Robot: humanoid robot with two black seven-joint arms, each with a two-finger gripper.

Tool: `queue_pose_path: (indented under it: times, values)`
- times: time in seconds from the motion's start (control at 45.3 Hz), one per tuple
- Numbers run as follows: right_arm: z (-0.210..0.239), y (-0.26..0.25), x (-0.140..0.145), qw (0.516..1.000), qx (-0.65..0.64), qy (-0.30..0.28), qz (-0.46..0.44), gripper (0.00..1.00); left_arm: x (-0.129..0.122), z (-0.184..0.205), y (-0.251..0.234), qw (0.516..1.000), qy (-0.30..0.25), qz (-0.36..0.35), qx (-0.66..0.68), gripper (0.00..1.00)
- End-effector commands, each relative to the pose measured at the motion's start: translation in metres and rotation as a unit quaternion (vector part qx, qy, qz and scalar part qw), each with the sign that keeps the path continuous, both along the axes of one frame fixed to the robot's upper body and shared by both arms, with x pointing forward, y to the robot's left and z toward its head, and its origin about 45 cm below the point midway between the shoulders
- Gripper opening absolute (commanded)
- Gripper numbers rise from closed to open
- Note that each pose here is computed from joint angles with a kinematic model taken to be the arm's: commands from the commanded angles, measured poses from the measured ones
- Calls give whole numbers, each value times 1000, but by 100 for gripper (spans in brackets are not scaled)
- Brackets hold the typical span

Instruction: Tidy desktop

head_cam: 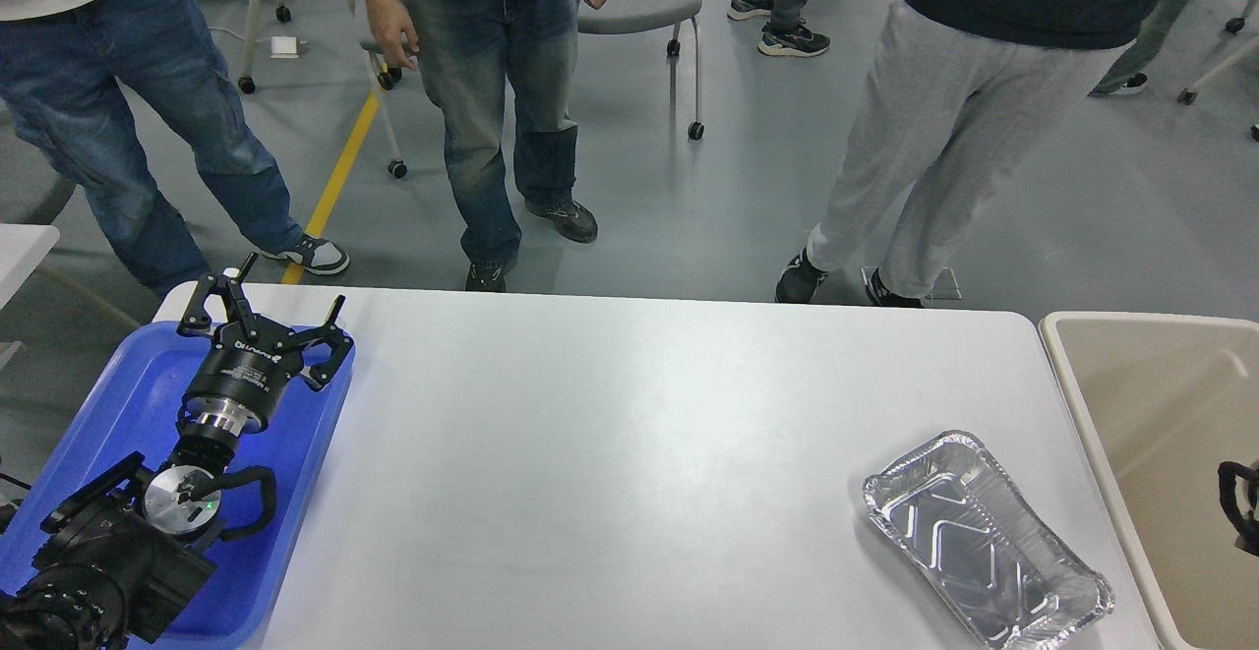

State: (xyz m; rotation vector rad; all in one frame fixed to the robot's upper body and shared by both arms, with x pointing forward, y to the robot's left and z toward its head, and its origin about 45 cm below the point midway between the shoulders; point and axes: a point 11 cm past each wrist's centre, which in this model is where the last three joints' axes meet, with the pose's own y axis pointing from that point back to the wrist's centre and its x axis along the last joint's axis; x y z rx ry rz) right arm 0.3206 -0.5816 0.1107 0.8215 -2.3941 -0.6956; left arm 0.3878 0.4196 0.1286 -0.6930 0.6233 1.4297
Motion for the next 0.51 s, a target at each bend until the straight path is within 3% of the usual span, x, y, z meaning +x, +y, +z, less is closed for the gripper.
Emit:
queue_pose_path:
  times: [0.0, 0.243, 0.486]
  values:
    - [21, 23, 41, 998, 29, -60, 21, 98, 0, 0, 0, 1000, 0, -1, 0, 100]
    - [60, 66, 95, 977, 119, -165, 66, 99, 0, 0, 0, 1000, 0, 0, 0, 100]
    - [113, 153, 144, 923, 219, -268, 171, 99, 0, 0, 0, 1000, 0, 0, 0, 100]
